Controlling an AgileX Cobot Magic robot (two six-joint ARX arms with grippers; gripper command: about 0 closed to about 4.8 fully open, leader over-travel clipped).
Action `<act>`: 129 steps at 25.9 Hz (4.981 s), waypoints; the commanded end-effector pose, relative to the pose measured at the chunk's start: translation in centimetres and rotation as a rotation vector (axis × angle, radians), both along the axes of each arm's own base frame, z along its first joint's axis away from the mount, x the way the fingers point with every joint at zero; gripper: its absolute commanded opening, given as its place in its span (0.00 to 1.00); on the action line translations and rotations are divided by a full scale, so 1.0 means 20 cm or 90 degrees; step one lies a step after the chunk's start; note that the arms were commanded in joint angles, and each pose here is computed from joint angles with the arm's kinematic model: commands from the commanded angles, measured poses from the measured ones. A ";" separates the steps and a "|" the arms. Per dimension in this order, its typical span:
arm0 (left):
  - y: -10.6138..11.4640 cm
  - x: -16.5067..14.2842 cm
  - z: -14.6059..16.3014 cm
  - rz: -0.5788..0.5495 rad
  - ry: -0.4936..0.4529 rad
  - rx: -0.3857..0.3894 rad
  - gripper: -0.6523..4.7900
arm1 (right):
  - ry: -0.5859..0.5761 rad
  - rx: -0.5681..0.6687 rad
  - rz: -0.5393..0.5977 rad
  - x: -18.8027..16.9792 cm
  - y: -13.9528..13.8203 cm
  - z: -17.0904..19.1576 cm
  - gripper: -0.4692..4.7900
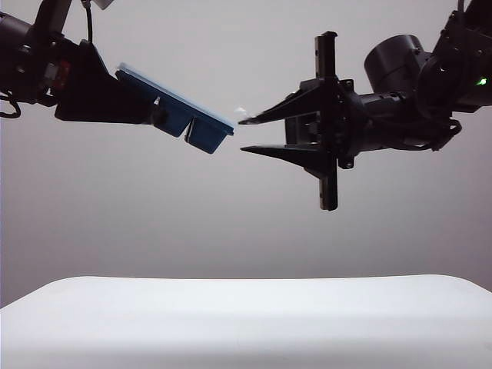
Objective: Pick up the ice cube tray, remove its lid, and then place both the tray and the lid back on the table.
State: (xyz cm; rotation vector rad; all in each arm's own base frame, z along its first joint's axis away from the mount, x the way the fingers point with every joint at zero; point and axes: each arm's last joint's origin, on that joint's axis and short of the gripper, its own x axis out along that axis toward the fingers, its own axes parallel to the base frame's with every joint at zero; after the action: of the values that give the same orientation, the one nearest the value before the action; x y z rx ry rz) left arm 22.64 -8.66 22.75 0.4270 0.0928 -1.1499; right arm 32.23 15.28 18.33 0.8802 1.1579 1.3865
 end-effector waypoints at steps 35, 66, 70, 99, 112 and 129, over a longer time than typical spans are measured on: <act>0.00 0.00 -0.01 0.011 0.030 0.003 0.61 | -0.053 0.061 -0.004 0.06 0.05 0.21 0.07; 0.02 0.12 -0.30 0.004 0.061 0.066 0.61 | -0.033 -0.146 -0.270 -0.01 -0.59 -0.26 0.07; 0.07 0.21 -0.48 0.011 0.133 0.037 0.61 | -0.025 -0.249 -0.339 -0.02 -0.68 -0.31 0.07; 0.13 0.27 -0.83 0.102 0.204 0.109 1.00 | -0.012 -0.334 -0.409 -0.02 -0.74 -0.33 0.31; 0.16 0.28 -0.51 0.300 0.121 0.151 1.00 | -0.023 -0.307 -0.354 -0.05 -0.72 -0.32 0.06; 0.30 -0.34 0.25 0.622 0.090 0.053 0.28 | -0.342 -0.457 -0.539 -0.35 -0.74 0.39 0.08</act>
State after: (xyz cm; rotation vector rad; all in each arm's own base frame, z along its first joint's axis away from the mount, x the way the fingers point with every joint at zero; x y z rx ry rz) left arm 16.88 -3.03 27.22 0.3130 0.4220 -0.2861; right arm 25.84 0.66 24.92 0.3805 0.6975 0.4571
